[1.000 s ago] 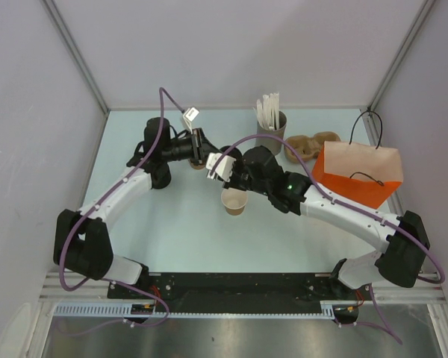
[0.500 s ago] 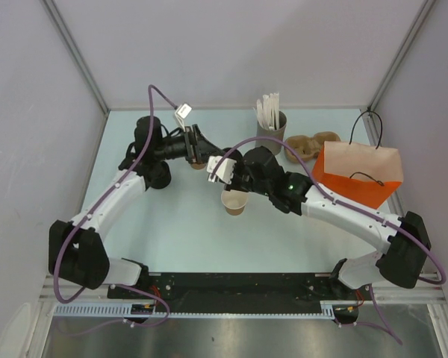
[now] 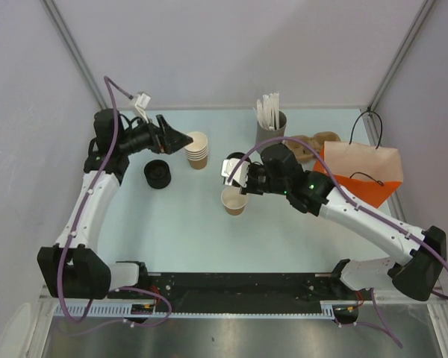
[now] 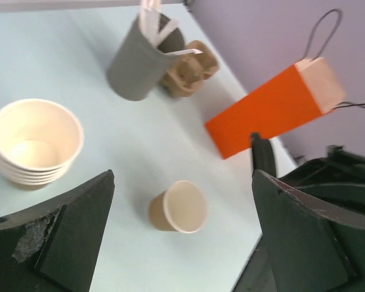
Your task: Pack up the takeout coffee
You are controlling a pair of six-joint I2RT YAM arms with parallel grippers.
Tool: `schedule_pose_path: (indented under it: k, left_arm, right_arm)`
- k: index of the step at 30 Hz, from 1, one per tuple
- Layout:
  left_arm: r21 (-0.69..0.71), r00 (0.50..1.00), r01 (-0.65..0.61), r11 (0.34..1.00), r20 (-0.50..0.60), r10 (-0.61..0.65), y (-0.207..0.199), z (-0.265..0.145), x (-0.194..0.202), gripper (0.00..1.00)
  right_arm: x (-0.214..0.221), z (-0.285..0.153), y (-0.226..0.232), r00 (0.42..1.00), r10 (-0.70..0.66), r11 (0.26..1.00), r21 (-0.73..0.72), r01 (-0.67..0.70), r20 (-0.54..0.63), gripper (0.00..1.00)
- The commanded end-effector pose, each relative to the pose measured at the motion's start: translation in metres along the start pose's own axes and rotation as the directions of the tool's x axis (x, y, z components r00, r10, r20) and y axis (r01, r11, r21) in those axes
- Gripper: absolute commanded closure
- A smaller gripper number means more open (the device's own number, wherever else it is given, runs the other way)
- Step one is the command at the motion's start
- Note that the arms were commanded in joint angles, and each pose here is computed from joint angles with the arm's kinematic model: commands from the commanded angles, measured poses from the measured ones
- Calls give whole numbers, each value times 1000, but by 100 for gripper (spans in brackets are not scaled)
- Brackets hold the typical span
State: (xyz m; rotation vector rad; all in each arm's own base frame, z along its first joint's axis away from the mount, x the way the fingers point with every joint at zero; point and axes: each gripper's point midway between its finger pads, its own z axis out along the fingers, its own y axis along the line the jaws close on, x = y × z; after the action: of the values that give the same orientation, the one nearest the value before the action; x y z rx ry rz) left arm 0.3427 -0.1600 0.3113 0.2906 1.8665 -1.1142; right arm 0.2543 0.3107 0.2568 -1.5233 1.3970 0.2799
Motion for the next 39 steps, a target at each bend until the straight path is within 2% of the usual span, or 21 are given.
schedule_pose_path:
  k: [1,8,13,17,20,21,24,29,34,39]
  left_arm:
    - [-120,967,-253,960,3,255,-4,-26,-17,1]
    - [-196,914,-399,896,-2,407,-9,-49,-17,0]
    - [-194,810,-582,790,-55,584,-18,-68,-10,0]
    - [-192,747,-661,726,-72,661,-16,-77,5,1]
    - [-225,732,-672,705,-56,679,-10,-79,12,0]
    - [-228,745,-658,718,-57,665,-5,-78,19,1]
    - [-209,734,-668,714,-28,679,-10,-80,30,0]
    - [-218,690,-703,677,21,724,-21,-89,39,0]
    - [-158,688,-713,683,25,725,-28,-87,46,1]
    - [-153,702,-704,693,0,713,-15,-81,54,1]
  right_arm:
    - [-10,-15,-1,998,15,1000,-25,-13,53,98]
    - [-6,-23,-5,995,63,997,-49,-60,71,96]
    - [-7,-24,-9,990,104,992,-81,-96,91,96]
    - [-5,-25,-13,988,133,986,-110,-124,80,97]
    - [-2,-22,-13,985,161,978,-144,-152,59,97]
    - [-6,-23,-17,985,160,978,-144,-150,61,97]
    - [3,-14,-11,983,186,966,-186,-181,10,97]
    - [22,3,-7,978,187,953,-225,-202,-89,98]
    - [33,11,-12,964,198,934,-263,-240,-176,98]
    - [41,17,-10,955,162,929,-287,-232,-247,98]
